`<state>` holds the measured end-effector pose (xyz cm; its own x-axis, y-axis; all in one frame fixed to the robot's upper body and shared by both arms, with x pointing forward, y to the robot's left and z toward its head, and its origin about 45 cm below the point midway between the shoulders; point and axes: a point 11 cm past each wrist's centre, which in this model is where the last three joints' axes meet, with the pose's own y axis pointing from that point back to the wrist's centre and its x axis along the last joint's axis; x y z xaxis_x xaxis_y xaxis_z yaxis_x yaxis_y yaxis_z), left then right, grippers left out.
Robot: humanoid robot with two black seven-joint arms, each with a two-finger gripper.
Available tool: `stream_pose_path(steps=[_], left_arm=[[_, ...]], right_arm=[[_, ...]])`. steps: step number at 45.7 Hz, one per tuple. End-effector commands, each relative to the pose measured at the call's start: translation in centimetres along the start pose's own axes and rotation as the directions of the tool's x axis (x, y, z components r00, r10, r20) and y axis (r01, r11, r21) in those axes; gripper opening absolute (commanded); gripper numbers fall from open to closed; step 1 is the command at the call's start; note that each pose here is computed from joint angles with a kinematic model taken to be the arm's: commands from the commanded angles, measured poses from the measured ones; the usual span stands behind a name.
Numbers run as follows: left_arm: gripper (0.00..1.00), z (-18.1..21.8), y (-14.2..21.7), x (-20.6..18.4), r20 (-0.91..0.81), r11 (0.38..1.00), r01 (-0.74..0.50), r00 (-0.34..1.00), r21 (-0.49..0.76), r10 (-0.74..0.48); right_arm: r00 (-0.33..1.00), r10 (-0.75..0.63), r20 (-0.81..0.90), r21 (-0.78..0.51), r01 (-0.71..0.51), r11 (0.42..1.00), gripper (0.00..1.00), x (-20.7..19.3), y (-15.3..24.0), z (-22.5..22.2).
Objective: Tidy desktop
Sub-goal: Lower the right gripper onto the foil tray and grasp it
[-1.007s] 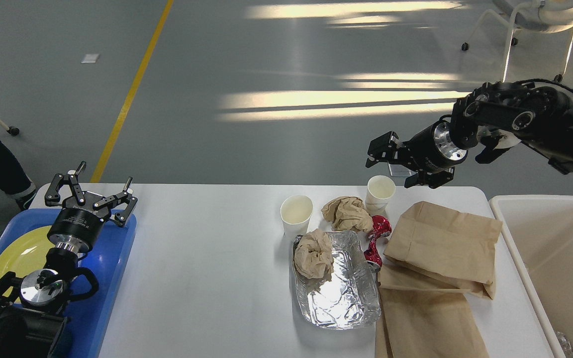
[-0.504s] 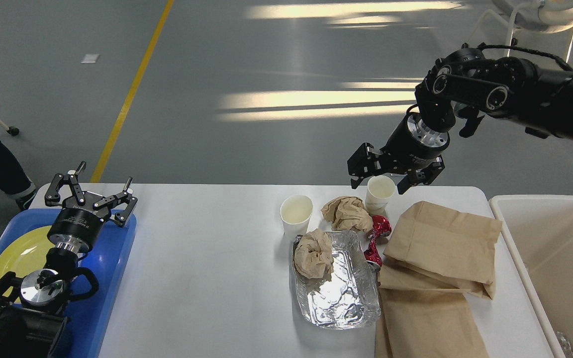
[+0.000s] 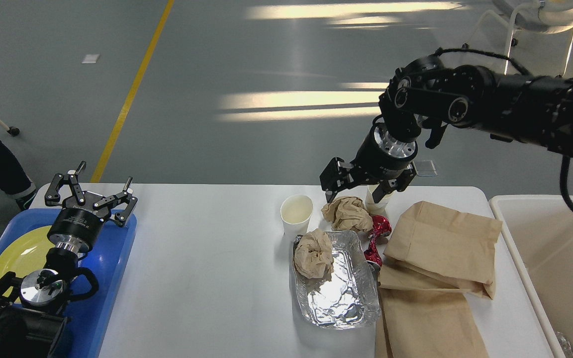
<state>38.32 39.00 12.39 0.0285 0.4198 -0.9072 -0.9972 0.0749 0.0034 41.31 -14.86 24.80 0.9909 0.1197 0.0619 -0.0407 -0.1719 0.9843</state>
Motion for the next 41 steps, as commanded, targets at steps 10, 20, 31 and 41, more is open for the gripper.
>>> stream_pose_path(steps=[10, 20, 31, 41], left_arm=[[0.96, 0.0, 0.0, 0.0, 0.000, 1.000, 0.001, 1.000, 0.000, -0.001], [0.96, 0.0, 0.0, 0.0, 0.000, 1.000, -0.001, 1.000, 0.000, 0.001], [0.96, 0.0, 0.0, 0.0, 0.000, 1.000, 0.001, 1.000, 0.000, -0.001], [0.96, 0.0, 0.0, 0.0, 0.000, 1.000, -0.001, 1.000, 0.000, 0.001]], right_arm=[[0.993, -0.111, 0.033, -0.031, 0.112, 0.993, 0.93, -4.1, -7.4, 2.8], [0.997, -0.078, 0.013, -0.087, 0.079, 0.993, 0.84, -5.4, -10.4, 4.5], [0.998, -0.057, 0.040, -0.087, 0.060, 0.994, 0.84, -6.7, -12.6, 5.5], [0.998, 0.007, 0.058, -0.088, -0.002, 0.996, 0.76, -6.9, -13.8, 5.8]])
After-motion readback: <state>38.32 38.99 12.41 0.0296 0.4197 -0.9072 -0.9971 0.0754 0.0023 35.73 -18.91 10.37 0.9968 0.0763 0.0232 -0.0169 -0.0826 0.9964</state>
